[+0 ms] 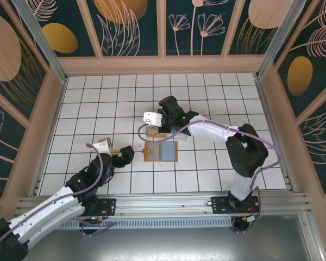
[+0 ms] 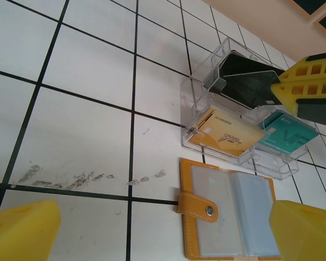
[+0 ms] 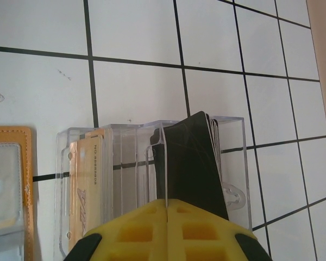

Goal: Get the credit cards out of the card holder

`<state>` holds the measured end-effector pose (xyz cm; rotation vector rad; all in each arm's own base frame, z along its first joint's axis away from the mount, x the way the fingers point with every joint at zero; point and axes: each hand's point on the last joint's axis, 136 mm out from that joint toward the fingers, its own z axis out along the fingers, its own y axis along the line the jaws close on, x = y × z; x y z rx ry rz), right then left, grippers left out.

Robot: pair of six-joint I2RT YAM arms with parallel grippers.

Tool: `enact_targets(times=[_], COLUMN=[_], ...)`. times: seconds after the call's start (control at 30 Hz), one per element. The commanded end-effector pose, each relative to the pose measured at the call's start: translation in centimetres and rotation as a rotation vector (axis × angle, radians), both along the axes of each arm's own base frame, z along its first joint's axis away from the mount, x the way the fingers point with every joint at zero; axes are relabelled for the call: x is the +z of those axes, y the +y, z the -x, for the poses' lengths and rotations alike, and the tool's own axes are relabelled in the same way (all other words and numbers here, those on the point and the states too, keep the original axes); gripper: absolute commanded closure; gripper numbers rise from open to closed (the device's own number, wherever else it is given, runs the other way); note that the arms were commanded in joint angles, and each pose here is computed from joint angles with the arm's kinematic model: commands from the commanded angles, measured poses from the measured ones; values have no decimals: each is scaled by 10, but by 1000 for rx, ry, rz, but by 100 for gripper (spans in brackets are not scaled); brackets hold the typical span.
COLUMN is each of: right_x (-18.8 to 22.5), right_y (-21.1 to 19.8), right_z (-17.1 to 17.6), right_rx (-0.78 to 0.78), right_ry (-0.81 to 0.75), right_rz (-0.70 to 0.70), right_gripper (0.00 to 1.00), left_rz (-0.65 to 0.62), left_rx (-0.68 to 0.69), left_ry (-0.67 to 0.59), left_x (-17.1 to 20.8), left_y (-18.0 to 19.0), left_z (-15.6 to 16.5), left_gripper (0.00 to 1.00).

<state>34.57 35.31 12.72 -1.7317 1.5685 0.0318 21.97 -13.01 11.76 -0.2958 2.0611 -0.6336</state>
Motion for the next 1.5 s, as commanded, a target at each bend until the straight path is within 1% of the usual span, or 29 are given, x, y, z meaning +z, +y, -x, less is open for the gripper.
enact_targets(times=[0.0,0.13,0.43,0.57,0.67,0.9,1.07,1.23,1.3,1.43,1.47], right_x=[15,17,4,4,5,10,31,62,74,85,84], right_y=[-4,-9,-7,-4,-4,-2,-3,-9,-13,-29,-33], right_z=[3,-1,-13,-20,-30,-36,-36,-31,-25,-6,0], right_rx=[1,-15,-51,-80,-118,-149,-171,-253,-309,-428,-467], right_ry=[-22,-27,14,12,-7,-28,-53,-44,-5,105,145], right_rz=[-13,-13,3,-2,-2,-20,-90,-237,-320,-475,-522], right_gripper=[96,96,95,89,81,79,74,72,72,72,70], left_rz=[27,32,28,29,32,34,34,41,45,59,63], left_rx=[-3,-5,-8,-5,-6,-4,-4,-21,-30,-59,-67], left_ry=[-26,-29,-27,-28,-26,-27,-24,-19,-14,-2,6], left_x=[9,10,8,8,7,6,5,3,3,3,3], left_y=[-3,-3,-3,-2,-3,-2,-2,-7,-9,-18,-20], left_z=[-2,-2,-2,-2,-1,-1,-1,-1,-1,-2,-2], left_gripper=[1,1,1,1,1,1,1,1,2,2,2])
